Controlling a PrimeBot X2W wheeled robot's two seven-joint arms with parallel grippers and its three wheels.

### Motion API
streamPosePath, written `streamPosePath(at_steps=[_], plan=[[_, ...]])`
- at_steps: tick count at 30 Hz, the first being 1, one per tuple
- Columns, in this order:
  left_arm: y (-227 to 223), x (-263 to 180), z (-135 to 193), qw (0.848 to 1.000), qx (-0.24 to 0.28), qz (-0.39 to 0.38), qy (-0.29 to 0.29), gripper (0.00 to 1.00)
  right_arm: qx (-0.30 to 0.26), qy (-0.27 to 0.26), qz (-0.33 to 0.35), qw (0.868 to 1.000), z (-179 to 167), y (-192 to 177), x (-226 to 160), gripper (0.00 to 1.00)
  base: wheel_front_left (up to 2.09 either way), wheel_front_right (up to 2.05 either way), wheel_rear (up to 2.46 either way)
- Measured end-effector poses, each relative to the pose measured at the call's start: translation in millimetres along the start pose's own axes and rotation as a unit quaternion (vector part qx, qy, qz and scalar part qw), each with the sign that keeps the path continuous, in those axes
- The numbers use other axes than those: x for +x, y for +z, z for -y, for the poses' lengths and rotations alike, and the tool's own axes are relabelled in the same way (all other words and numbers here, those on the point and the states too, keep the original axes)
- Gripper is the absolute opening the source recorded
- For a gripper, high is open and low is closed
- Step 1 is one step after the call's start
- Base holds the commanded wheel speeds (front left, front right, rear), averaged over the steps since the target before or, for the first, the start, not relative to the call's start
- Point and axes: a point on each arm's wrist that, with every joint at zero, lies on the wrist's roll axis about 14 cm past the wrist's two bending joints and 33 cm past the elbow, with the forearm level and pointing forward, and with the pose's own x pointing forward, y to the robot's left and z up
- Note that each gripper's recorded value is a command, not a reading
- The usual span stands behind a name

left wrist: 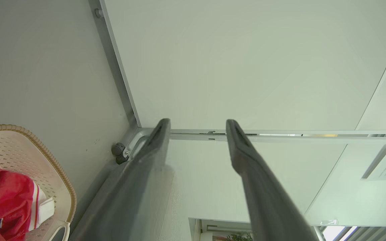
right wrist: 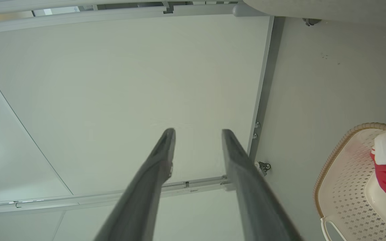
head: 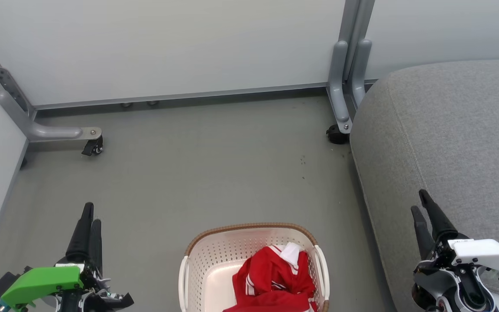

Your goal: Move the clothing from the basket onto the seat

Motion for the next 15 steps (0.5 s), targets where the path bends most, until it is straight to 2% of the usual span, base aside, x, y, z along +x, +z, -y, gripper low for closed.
streamPosePath(at_steps=[9,15], plan=[[-5.8,1.7,9.7,1.0,0.016,0.004,-0.015,1.0,-0.026,0.006,0.005,1.0,-3.7,-3.4,-1.0,1.0,0.0,0.0,0.0],[-5.9,2.2,18.4,0.997,0.071,0.009,-0.027,1.0,-0.094,0.016,0.01,0.995,-11.7,-1.9,-0.3,1.0,0.0,0.0,0.0]])
